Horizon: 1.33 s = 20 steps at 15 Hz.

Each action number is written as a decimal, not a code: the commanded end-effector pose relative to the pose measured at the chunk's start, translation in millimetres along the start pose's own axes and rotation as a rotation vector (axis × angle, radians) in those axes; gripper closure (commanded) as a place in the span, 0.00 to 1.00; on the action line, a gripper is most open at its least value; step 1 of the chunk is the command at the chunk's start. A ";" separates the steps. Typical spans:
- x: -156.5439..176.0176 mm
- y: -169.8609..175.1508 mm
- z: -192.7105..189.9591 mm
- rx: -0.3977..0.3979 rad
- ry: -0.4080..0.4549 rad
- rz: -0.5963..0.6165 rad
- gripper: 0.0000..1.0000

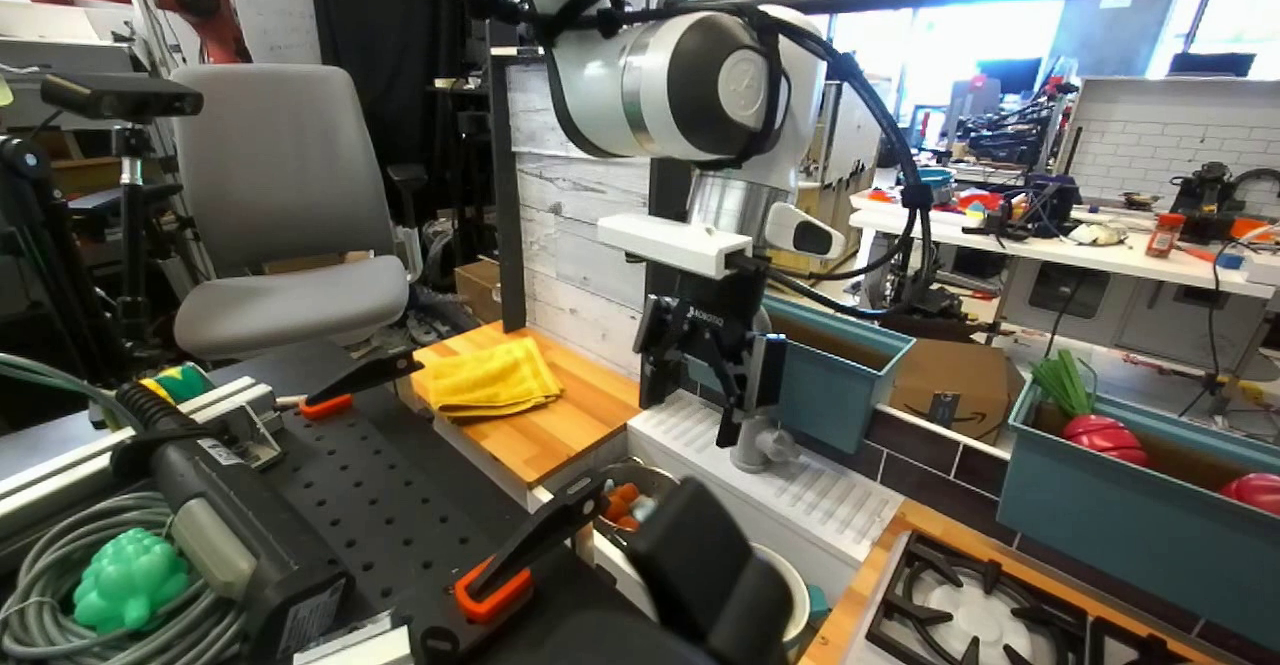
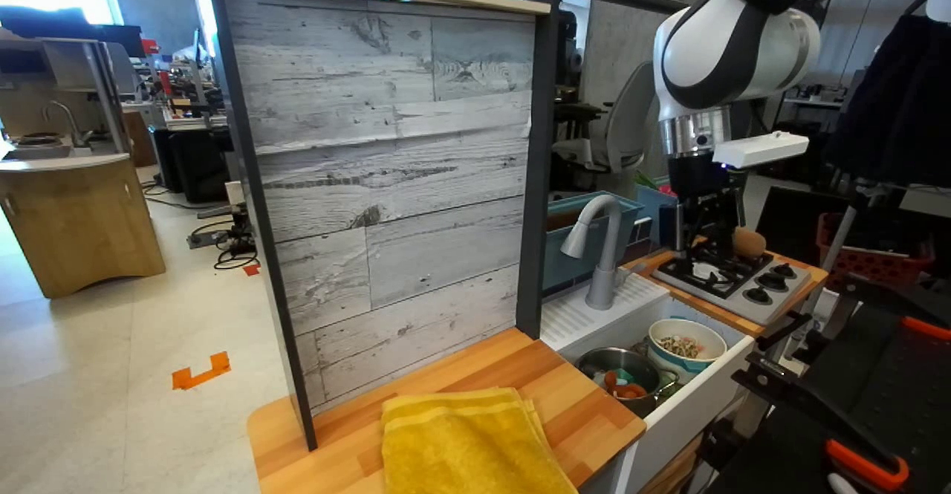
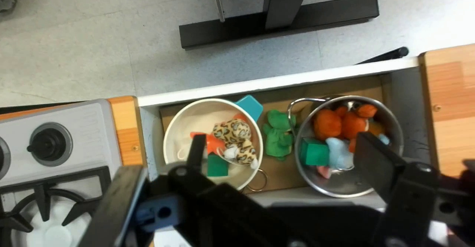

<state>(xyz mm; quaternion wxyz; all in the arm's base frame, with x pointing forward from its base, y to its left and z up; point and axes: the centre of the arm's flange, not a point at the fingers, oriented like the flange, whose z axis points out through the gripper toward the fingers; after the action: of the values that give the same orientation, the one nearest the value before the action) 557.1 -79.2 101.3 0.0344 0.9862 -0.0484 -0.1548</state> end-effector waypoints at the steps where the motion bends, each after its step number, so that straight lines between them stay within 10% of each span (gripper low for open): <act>1: -30.4 -27.9 -11.6 0.067 0.070 -0.102 0.00; 9: -96.6 -217.7 -7.8 0.136 0.332 -0.347 0.00; 10: -74.4 -182.8 -2.5 0.148 0.298 -0.326 0.00; 20: -55.5 -270.2 -0.2 0.248 0.368 -0.386 0.00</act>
<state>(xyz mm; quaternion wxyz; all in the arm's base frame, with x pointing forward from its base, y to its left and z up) 498.4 159.0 108.1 -0.0703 0.9910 0.1134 0.0056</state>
